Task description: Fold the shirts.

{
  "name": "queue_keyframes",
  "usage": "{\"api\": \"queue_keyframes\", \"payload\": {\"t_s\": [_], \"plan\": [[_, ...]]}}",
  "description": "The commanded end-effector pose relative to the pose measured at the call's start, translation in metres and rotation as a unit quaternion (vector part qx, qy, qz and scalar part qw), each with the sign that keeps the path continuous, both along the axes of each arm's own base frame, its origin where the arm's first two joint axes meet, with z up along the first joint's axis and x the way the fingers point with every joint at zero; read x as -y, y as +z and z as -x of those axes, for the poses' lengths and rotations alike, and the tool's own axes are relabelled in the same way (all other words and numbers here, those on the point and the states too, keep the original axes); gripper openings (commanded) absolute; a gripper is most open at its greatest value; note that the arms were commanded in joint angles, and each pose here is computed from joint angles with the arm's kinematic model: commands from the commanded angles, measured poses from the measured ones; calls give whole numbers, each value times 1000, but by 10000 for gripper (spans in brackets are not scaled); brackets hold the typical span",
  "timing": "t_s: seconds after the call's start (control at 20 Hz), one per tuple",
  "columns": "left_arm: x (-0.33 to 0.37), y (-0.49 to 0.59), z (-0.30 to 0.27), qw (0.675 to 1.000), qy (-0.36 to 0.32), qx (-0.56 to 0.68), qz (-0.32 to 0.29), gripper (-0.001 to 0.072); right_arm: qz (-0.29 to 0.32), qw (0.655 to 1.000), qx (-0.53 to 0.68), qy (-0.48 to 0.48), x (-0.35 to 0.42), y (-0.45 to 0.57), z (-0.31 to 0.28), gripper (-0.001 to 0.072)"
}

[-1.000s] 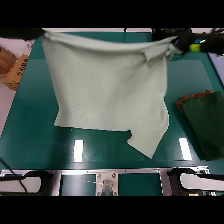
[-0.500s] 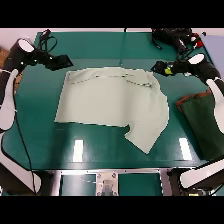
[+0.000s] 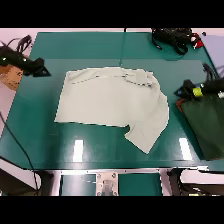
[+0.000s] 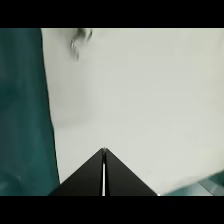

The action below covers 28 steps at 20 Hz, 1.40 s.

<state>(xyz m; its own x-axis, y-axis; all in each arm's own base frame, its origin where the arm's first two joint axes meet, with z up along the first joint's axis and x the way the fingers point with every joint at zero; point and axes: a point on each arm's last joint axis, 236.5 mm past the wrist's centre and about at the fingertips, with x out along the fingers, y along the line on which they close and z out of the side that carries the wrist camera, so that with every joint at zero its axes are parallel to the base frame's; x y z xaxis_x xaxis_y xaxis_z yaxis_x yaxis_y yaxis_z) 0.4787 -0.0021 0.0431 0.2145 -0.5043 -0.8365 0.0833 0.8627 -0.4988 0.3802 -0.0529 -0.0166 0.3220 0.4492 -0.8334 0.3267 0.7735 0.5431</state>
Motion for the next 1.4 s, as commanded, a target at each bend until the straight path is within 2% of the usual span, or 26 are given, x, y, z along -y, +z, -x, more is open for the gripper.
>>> {"api": "queue_keyframes", "payload": {"t_s": [0.0,0.15,0.3,0.35,0.4,0.6,0.7,0.85,1.15,1.35], "plan": [[-12,-12,63,999,4,-52,17,23,-16,995,-66,-72,9,-32,85,390],[-28,-30,120,996,29,-82,33,24,-31,989,-99,-101,-1,-66,118,401],[-41,-49,161,987,75,-130,62,44,-72,988,-85,-106,-23,-83,109,401],[-42,-55,168,984,83,-142,70,350,-85,988,-84,-101,-31,-86,105,400],[-42,-60,173,981,92,-153,76,578,-96,987,-90,-97,-38,-91,103,400],[-38,-89,170,977,129,-148,81,594,-83,988,-94,-87,-48,-114,93,380],[-36,-102,165,976,149,-136,86,594,-77,990,-86,-86,-47,-116,87,343],[-36,-122,162,974,171,-121,83,594,-76,990,-82,-85,-47,-116,85,343],[-5,-144,151,962,166,-142,165,593,-72,992,-76,-75,-46,-115,85,343],[33,-159,157,964,112,-169,171,592,-72,992,-76,-75,-47,-115,85,343]]}}
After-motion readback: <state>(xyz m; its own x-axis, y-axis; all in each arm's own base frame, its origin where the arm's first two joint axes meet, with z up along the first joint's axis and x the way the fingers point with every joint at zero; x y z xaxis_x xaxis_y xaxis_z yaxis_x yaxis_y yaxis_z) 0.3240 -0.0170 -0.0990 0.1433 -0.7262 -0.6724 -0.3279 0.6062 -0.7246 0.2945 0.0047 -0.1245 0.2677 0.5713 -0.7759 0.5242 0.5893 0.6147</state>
